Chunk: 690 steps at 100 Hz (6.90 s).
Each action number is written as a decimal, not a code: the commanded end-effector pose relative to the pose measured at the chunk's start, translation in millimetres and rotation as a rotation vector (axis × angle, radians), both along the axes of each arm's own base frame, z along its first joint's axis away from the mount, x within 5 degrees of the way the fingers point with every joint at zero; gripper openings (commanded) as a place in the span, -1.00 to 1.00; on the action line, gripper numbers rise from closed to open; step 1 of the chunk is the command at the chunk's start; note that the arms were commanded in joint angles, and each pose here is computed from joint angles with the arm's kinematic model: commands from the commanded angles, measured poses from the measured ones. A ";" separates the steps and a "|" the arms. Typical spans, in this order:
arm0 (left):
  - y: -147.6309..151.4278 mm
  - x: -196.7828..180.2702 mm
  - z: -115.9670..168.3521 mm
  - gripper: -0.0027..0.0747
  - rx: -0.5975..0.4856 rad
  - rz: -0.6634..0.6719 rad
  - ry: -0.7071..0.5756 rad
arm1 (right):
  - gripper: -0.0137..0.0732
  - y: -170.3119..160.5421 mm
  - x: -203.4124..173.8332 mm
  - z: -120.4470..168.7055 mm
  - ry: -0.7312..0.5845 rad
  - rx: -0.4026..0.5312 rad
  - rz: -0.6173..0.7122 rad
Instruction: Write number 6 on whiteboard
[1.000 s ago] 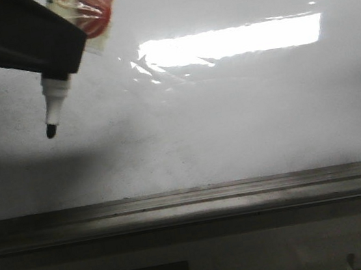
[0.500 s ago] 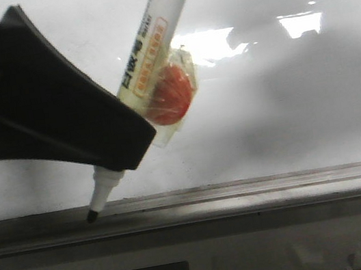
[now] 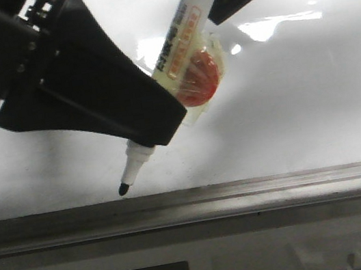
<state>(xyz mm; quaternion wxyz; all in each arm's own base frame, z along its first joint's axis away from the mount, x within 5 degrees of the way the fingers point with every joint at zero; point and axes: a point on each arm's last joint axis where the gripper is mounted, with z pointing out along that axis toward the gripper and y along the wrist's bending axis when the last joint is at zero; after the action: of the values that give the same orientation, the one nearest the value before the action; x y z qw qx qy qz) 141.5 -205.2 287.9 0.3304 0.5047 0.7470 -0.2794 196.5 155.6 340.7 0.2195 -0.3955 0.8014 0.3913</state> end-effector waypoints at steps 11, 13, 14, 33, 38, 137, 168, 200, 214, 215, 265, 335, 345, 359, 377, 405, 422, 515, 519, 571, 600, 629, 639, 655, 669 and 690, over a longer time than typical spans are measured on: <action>-2.3 1.3 17.2 -0.98 -0.072 0.032 -0.033 | 0.06 3.2 0.8 13.6 -0.021 0.057 -0.001; -2.3 1.5 17.4 -0.98 -0.073 0.033 -0.034 | -0.02 3.2 0.6 13.5 -0.021 0.057 0.001; -2.3 1.5 17.4 -0.98 -0.073 0.033 -0.034 | -0.05 3.2 0.6 13.5 -0.021 0.057 0.001; -2.4 2.9 18.2 -0.98 -0.081 0.045 -0.046 | -0.76 3.1 -1.3 13.2 -0.038 0.052 0.038; -2.4 3.1 18.3 -0.98 -0.082 0.047 -0.047 | -0.85 3.1 -1.7 13.2 -0.037 0.052 0.043; 124.0 -4.4 62.2 0.23 -0.461 0.654 -0.217 | -0.80 -73.8 -83.9 14.1 -0.615 0.211 -0.534; 138.1 -21.7 53.8 0.17 -0.514 0.717 -0.240 | -0.80 -79.8 -59.3 12.4 -0.682 0.202 -0.711; 137.9 -21.9 53.9 0.15 -0.521 0.717 -0.232 | -0.80 -63.5 -35.7 -14.6 -0.519 0.113 -0.647; 137.9 -21.9 53.9 0.15 -0.521 0.717 -0.232 | -0.80 -57.2 -43.7 -22.2 -0.452 0.075 -0.527; 137.9 -21.9 53.9 0.15 -0.521 0.717 -0.232 | -0.80 -57.0 -44.2 -22.6 -0.449 0.072 -0.520; 137.4 -22.2 54.2 0.15 -0.534 0.717 -0.218 | -0.80 -75.0 -37.0 -7.8 -0.518 0.130 -0.697; 128.7 -29.8 52.0 0.15 -0.497 0.585 -0.191 | -0.80 -55.9 -71.1 -4.8 -0.425 0.167 -0.371; 120.9 -34.9 52.1 0.15 -0.485 0.463 -0.184 | -0.80 -55.0 -72.6 -3.4 -0.419 0.168 -0.353; 111.9 -35.6 51.2 0.15 -0.492 0.349 -0.156 | -0.80 -49.6 -70.4 3.3 -0.391 0.168 -0.293; 100.3 -29.4 43.8 0.15 -0.496 0.249 -0.063 | -0.80 -37.8 -58.3 15.2 -0.329 0.158 -0.190; 72.5 -29.6 33.3 0.11 -0.436 0.134 -0.091 | -0.80 -28.4 -44.6 25.7 -0.294 0.154 -0.125; 55.2 -28.5 27.3 0.11 -0.384 0.136 -0.158 | -0.80 -27.9 -43.9 26.9 -0.293 0.154 -0.120; 13.9 -13.7 21.5 -0.38 -0.285 0.081 -0.187 | -0.80 -28.1 -44.9 25.8 -0.290 0.142 -0.107; 13.8 -14.1 21.4 -0.35 -0.285 0.076 -0.186 | -0.80 -28.1 -44.9 25.8 -0.290 0.142 -0.107; 3.4 -7.1 28.0 -0.26 -0.287 0.056 -0.195 | -0.80 -27.7 -46.0 25.3 -0.288 0.139 -0.095; 3.5 -7.0 27.7 -0.90 -0.280 0.050 -0.204 | -0.78 -27.7 -46.1 25.3 -0.287 0.138 -0.093; 4.4 -4.8 28.1 -0.98 -0.279 0.072 -0.214 | 0.28 -27.7 -46.2 25.3 -0.298 0.136 -0.085; 8.9 -1.6 32.4 -0.98 -0.288 0.120 -0.248 | 0.30 -30.4 -46.6 27.5 -0.339 0.123 -0.107; 31.1 -0.3 47.7 -0.98 -0.376 0.326 -0.280 | 0.26 -44.8 -58.7 34.3 -0.436 0.074 -0.148; 60.4 -6.6 42.6 -0.98 -0.495 0.574 -0.156 | 0.22 -62.5 -77.0 29.1 -0.498 0.059 -0.242; 75.6 -12.2 18.6 -0.98 -0.546 0.755 0.066 | 0.22 -76.4 -95.9 2.5 -0.521 0.087 -0.373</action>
<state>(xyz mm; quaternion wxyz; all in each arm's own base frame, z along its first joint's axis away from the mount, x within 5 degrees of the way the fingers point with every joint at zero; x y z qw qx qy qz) 129.1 -130.7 301.8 0.5166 0.1219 0.7844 -0.3208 102.9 83.1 342.1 0.4607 -0.3624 0.7677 0.2590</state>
